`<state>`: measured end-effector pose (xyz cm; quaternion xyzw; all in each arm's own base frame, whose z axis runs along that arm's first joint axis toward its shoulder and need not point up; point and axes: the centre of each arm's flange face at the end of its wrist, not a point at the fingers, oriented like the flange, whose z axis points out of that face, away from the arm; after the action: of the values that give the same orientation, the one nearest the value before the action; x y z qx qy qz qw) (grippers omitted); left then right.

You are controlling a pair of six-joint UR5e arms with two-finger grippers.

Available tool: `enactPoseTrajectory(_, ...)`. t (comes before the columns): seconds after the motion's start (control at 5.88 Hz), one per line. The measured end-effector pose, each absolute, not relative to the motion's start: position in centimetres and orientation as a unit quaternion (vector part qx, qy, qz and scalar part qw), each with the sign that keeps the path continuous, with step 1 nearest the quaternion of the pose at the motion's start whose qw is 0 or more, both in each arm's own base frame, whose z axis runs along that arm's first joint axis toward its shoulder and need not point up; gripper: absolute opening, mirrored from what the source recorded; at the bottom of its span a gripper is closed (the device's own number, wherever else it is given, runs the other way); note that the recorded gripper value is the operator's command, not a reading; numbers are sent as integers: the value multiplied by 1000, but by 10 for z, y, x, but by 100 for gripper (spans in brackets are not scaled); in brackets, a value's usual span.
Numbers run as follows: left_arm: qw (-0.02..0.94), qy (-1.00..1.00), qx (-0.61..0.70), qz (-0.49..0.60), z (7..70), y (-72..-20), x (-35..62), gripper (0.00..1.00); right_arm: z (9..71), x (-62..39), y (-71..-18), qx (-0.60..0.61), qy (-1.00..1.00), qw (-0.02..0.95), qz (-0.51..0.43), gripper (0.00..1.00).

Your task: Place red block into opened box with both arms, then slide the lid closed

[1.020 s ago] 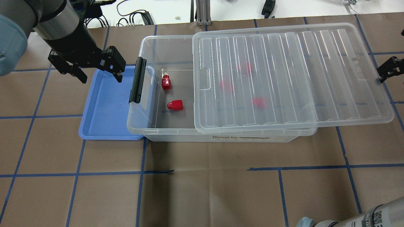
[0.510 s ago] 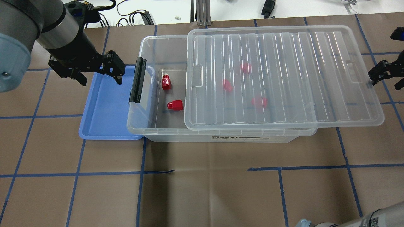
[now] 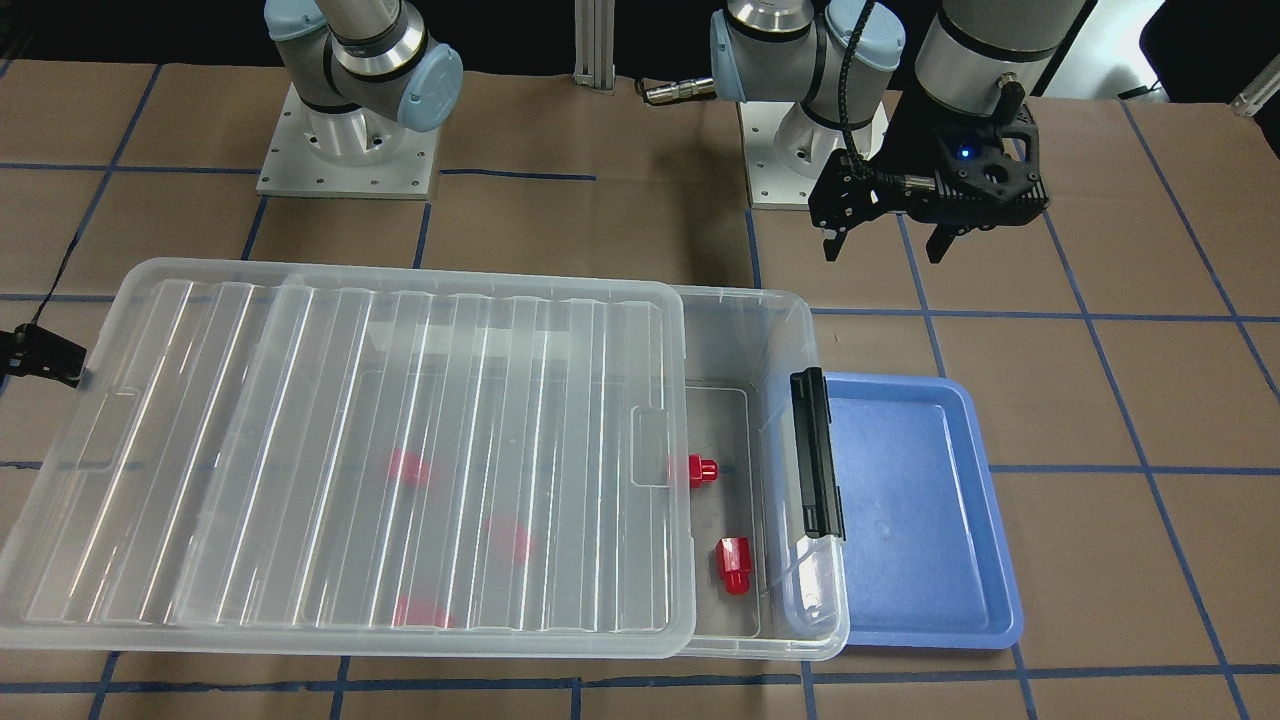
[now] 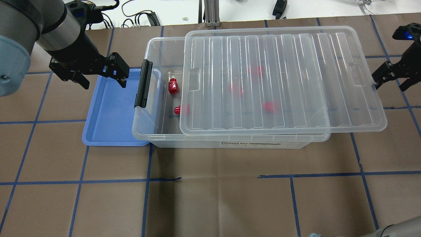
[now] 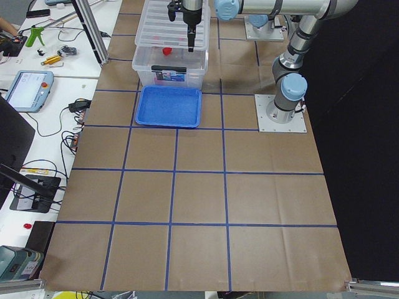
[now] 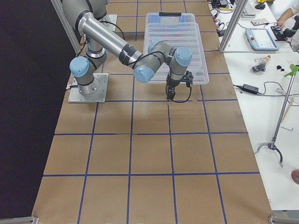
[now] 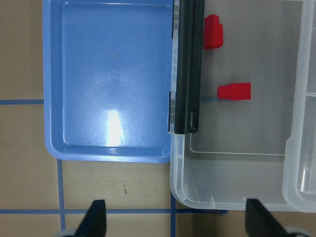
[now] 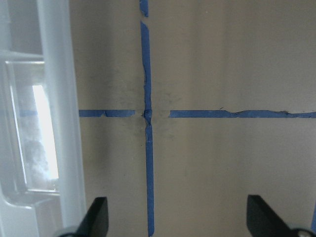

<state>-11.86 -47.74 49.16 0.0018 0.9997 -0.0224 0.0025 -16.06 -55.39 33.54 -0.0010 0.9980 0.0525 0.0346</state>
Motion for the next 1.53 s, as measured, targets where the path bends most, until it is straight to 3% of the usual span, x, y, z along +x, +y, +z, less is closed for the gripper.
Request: enactPoseTrajectory(1.53,2,1000,3,-21,490,-478,-119,98,351,-63,-561,-43,998,32,42,100)
